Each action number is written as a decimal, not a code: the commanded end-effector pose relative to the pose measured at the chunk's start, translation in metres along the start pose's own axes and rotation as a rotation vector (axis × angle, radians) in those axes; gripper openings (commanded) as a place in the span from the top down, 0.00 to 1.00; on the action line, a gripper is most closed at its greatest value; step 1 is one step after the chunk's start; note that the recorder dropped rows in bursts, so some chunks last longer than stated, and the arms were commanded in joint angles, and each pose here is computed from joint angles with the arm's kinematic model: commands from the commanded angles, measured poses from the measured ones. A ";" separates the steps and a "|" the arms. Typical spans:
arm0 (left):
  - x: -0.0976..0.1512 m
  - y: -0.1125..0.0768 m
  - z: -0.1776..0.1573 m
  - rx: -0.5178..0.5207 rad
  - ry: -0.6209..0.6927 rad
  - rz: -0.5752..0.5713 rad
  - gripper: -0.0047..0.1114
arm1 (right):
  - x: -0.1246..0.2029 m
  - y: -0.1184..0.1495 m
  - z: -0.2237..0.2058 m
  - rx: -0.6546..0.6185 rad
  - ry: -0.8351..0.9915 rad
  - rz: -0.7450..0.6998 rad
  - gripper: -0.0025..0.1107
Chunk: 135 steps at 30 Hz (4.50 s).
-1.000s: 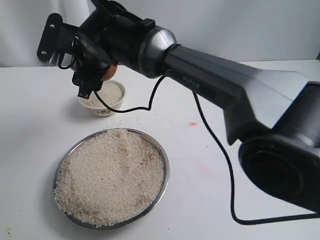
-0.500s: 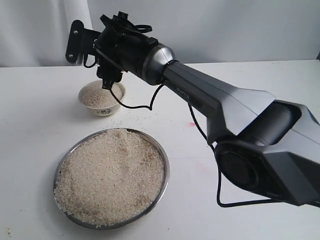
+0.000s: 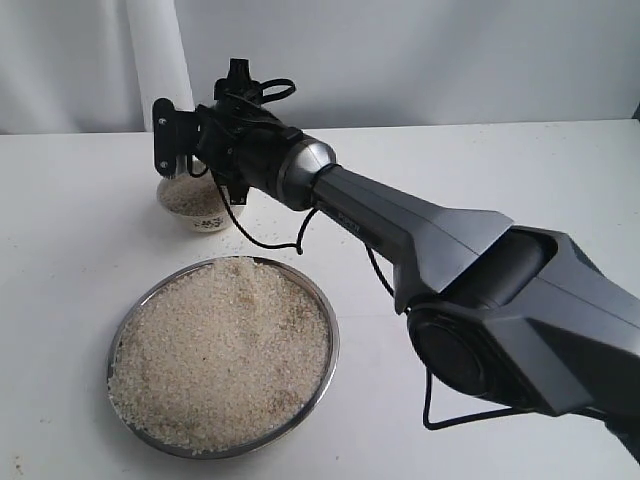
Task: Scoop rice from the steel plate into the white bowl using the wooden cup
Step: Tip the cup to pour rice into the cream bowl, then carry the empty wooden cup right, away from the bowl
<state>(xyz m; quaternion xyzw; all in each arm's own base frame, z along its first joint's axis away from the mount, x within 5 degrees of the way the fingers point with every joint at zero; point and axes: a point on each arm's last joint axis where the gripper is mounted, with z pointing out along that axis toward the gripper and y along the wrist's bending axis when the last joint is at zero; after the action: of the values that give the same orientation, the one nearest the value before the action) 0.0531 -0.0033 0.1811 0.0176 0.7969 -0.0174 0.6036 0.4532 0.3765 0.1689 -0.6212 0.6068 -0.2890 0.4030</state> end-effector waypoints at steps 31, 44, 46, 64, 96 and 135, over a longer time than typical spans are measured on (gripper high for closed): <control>-0.001 0.000 0.000 0.005 -0.015 -0.001 0.96 | -0.021 0.009 0.007 0.267 -0.032 -0.598 0.98; -0.001 0.000 0.000 0.005 -0.015 0.002 0.96 | -0.012 0.003 0.011 0.293 0.017 -0.641 0.98; -0.001 0.000 0.000 0.005 -0.015 0.002 0.96 | -0.010 0.001 0.012 0.296 0.023 -0.645 0.98; -0.001 0.000 0.000 0.005 -0.015 0.000 0.96 | -0.015 -0.004 0.009 0.380 0.012 -0.761 0.98; -0.001 0.000 0.000 0.005 -0.015 0.002 0.96 | -0.018 0.017 0.006 0.308 0.033 -0.855 0.98; -0.001 0.000 0.000 0.005 -0.015 0.002 0.96 | 0.009 -0.126 -0.196 -0.298 -0.210 0.489 0.98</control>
<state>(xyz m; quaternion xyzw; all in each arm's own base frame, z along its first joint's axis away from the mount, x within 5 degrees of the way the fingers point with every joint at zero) 0.0531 -0.0033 0.1811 0.0176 0.7969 -0.0174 0.6036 0.3563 0.3498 0.3666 -0.5365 0.7160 -0.0196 0.4463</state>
